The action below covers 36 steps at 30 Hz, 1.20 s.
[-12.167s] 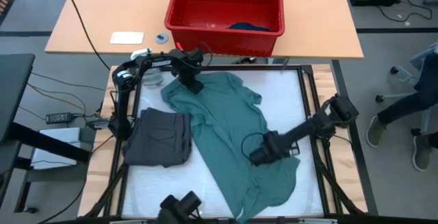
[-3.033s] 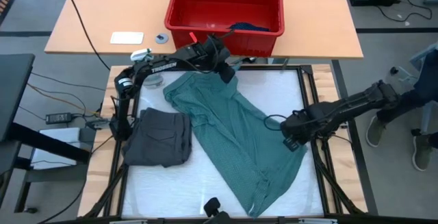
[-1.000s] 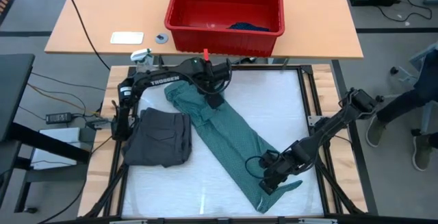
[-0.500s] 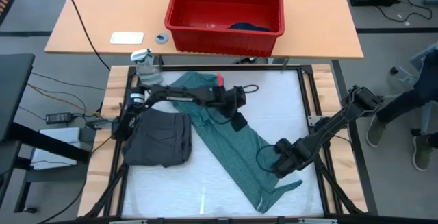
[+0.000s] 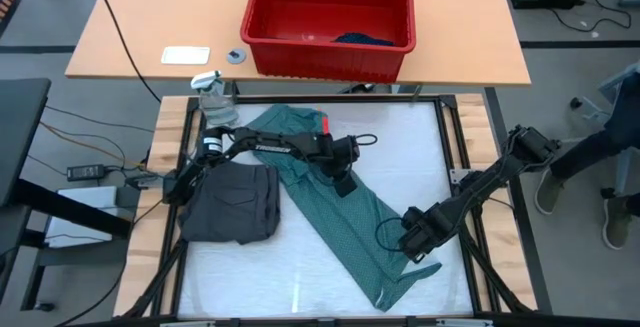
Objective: Fold Laundry from Bin
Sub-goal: Fold the green polo shirt on the table
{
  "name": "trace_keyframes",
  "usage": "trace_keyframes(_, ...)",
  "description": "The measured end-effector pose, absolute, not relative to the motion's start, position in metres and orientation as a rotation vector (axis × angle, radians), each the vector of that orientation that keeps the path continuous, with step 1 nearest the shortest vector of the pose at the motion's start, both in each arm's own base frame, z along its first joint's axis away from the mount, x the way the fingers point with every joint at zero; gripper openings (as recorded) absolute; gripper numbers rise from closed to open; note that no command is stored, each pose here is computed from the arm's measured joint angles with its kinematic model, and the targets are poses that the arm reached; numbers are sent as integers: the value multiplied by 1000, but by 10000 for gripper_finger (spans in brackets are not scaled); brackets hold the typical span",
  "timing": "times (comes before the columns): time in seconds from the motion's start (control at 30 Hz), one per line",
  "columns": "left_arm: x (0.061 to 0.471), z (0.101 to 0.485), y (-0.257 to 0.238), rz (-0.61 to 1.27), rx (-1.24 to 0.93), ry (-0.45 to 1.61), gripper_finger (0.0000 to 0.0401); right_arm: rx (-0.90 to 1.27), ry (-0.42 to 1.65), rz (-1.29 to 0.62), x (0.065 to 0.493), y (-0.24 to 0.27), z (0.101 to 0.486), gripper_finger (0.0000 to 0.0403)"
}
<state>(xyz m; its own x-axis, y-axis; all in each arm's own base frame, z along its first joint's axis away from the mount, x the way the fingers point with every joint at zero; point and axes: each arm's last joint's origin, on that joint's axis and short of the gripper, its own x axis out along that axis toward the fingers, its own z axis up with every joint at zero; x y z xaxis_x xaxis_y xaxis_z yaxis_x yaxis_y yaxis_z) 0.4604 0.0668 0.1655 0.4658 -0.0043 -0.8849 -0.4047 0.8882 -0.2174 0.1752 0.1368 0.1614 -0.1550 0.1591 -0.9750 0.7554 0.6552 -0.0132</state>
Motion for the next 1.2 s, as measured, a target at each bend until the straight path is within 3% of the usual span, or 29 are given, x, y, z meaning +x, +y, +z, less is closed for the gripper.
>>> trace_keyframes(0.13, 461, 162, 67, 263, -427, 1070, 143, 780, 1663, -597, 175, 136, 155, 86)
trace_keyframes(0.27, 462, 152, 69, 326, -391, 1086, 143, 787, 1719, -593, 171, 134, 150, 16)
trace_keyframes(0.63, 463, 145, 73, 338, -398, 1094, 143, 866, 1947, -278, 162, 160, 154, 9)
trace_keyframes(0.77, 463, 145, 77, 329, -415, 1091, 143, 878, 1979, -353, 158, 160, 154, 29)
trace_keyframes(1.0, 464, 166, 74, 277, -408, 1081, 143, 1042, 2028, -358, 153, 160, 175, 115)
trace_keyframes(1.2, 465, 226, 76, 222, -362, 982, 143, 1083, 1753, -330, 158, 151, 205, 158)
